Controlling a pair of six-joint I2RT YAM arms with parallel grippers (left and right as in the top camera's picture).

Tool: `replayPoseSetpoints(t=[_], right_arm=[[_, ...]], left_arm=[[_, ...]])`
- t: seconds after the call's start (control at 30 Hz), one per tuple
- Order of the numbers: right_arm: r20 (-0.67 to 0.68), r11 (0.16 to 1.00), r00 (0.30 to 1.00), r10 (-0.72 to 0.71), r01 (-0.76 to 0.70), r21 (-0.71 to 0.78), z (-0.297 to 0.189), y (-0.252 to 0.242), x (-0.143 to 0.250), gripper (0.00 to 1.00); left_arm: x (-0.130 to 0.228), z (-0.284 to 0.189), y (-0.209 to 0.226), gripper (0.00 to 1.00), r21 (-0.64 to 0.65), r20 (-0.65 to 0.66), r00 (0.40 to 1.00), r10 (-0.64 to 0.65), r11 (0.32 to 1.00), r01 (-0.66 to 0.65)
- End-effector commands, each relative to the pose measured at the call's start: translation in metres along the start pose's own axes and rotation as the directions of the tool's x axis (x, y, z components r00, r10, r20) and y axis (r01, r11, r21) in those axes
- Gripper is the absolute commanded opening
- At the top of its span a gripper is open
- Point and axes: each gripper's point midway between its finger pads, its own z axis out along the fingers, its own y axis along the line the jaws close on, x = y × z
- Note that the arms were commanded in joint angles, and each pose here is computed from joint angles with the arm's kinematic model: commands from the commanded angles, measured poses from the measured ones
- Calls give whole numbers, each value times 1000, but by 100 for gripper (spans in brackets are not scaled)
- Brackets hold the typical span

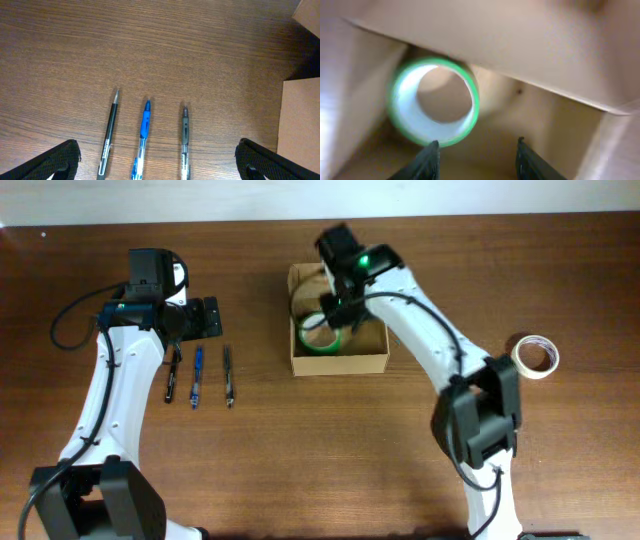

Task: Pack container
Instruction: 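Carry the green tape into the box and release it, then move the right gripper to the beige masking tape and grasp it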

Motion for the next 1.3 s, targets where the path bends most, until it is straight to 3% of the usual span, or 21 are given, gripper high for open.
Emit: replayPoseSetpoints(t=[0.0,0.13,0.27,0.4,0.53,0.7,0.73,0.87,1.1,1.27], right_arm=[[364,998,931,37,-55,38,-170,-15,-52,48],[557,954,818,146,-266,141,-287,-83,-37,52],[535,850,776,333,-493,187,-309,-167,10,52],[391,739,761,517,-628,245,-280,-233,60,52],[263,658,701,663,-713,243,-234,-281,93,52],[118,594,628,770,-772,226,-165,-314,129,52],[51,565,586,809,-798,208,-131,-320,149,52],[-52,495,496,867,-845,204,-74,-328,196,52],[-76,429,423,903,-875,227,-13,-333,248,57],[-31,407,409,912,-891,203,7,-341,256,62]], left_arm=[[-5,-1,-1,99,7,9,1000,14,1000,-14],[-5,-1,-1,99,7,9,1000,14,1000,-14],[-5,-1,-1,99,7,9,1000,14,1000,-14],[-5,-1,-1,99,7,9,1000,14,1000,-14],[-5,-1,-1,99,7,9,1000,14,1000,-14],[-5,-1,-1,99,7,9,1000,14,1000,-14],[-5,-1,-1,99,7,9,1000,14,1000,-14],[-5,-1,-1,99,7,9,1000,14,1000,-14],[-5,-1,-1,99,7,9,1000,14,1000,-14],[-5,-1,-1,99,7,9,1000,14,1000,-14]])
